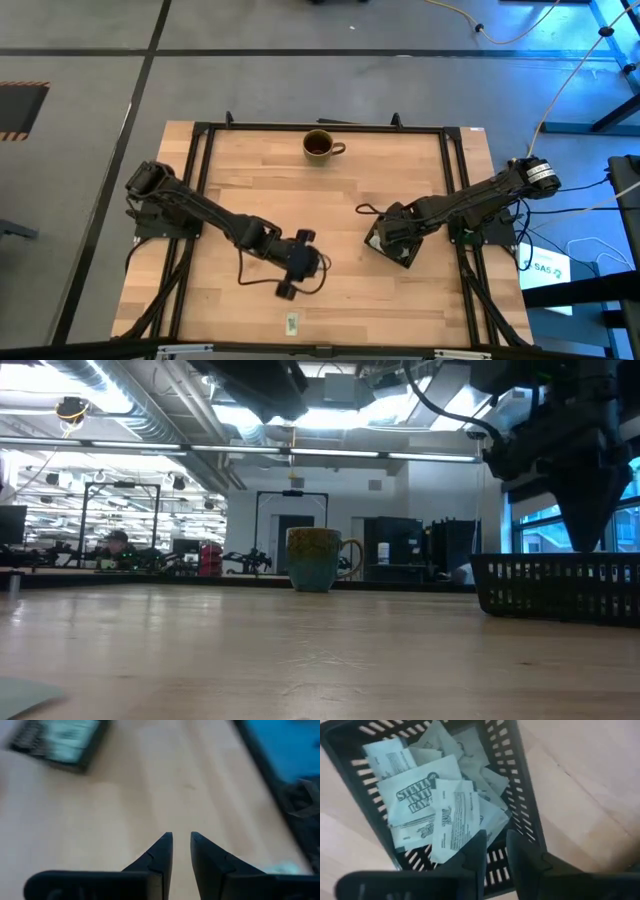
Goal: Pick and place Stevia / Truvia into bins
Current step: Put the stevia packet into the black bin
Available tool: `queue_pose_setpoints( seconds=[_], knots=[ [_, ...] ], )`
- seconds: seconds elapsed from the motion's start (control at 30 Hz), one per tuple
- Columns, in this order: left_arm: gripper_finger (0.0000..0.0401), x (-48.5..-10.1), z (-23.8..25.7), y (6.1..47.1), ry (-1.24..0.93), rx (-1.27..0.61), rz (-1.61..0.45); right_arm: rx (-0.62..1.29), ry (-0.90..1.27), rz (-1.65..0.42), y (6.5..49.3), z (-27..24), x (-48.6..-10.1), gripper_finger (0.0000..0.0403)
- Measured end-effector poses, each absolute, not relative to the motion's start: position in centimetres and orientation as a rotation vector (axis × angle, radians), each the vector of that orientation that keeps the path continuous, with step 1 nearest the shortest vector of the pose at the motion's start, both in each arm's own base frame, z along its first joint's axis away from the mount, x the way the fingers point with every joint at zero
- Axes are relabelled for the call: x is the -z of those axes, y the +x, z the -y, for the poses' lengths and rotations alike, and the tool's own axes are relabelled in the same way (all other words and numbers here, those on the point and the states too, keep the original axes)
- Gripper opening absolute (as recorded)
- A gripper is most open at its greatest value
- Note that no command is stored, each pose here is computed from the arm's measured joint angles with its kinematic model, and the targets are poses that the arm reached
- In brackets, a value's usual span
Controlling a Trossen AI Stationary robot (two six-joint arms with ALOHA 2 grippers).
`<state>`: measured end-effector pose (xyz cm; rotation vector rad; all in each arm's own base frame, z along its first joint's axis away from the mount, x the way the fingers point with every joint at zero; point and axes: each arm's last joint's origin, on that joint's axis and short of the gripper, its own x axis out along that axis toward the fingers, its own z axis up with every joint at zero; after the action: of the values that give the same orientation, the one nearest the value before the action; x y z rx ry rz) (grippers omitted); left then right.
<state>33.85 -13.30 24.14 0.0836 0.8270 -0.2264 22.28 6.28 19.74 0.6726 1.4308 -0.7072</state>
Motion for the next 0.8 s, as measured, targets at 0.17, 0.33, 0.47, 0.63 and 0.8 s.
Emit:
queue_pose_setpoints(
  seconds=[0.17,0.33,0.47,0.63,0.8],
  knots=[
    [0.0068,-24.0,15.6,32.8,0.07,0.319,-0.847,0.656,0.625,-1.444,22.3,-6.3,-19.7,0.0078],
    [0.0078,-22.4,18.9,31.8,0.012,0.331,-0.903,0.588,0.591,-1.427,22.7,-6.4,-19.8,0.0078],
    [0.0084,-19.8,21.6,30.9,-0.021,0.325,-0.992,0.53,0.568,-1.401,23.1,-6.5,-19.8,0.0078],
    [0.0081,-17.0,23.2,30.6,-0.124,0.231,-1.075,0.529,0.549,-1.347,23.5,-6.5,-19.8,0.0079],
    [0.0081,-15.1,23.6,30.8,-0.135,0.17,-1.103,0.497,0.516,-1.339,23.6,-6.5,-19.8,0.0078]
  ],
)
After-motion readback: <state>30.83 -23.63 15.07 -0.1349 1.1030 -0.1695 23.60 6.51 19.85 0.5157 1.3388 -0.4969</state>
